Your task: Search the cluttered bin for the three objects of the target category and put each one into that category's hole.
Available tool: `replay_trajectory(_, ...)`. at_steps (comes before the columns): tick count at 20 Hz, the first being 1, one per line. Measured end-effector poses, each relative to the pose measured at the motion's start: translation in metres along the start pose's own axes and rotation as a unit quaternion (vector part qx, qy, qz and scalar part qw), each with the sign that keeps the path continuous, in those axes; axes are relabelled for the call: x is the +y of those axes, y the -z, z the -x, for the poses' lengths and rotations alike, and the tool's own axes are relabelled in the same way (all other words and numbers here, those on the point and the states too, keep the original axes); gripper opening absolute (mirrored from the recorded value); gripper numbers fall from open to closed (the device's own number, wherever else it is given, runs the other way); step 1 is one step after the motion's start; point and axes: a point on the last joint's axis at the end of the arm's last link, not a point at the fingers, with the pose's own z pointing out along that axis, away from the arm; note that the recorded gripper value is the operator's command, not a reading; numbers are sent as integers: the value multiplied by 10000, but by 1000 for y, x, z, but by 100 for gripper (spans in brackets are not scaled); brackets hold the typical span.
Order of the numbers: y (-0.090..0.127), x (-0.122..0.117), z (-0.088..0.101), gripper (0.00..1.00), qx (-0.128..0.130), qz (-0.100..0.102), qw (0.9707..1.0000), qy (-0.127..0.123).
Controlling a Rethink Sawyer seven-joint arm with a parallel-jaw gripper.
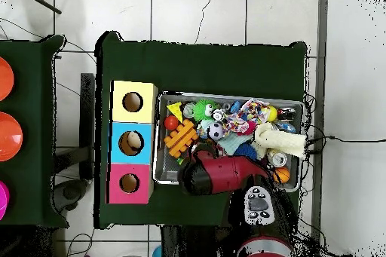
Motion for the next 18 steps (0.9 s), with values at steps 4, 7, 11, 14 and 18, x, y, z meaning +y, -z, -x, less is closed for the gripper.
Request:
replay_trajectory(4, 0, 0, 0, 0, -4, 1, 10000, 0)
replay_trajectory(7, 0, 0, 0, 0, -4, 1, 10000, 0)
replay_trajectory(11, 0, 0, 0, 0, -7, 2, 10000, 0)
replay_trajectory(14, 0, 0, 0, 0, -7, 2, 10000, 0)
replay_trajectory(18, 0, 0, 0, 100, -7, 2, 10000, 0)
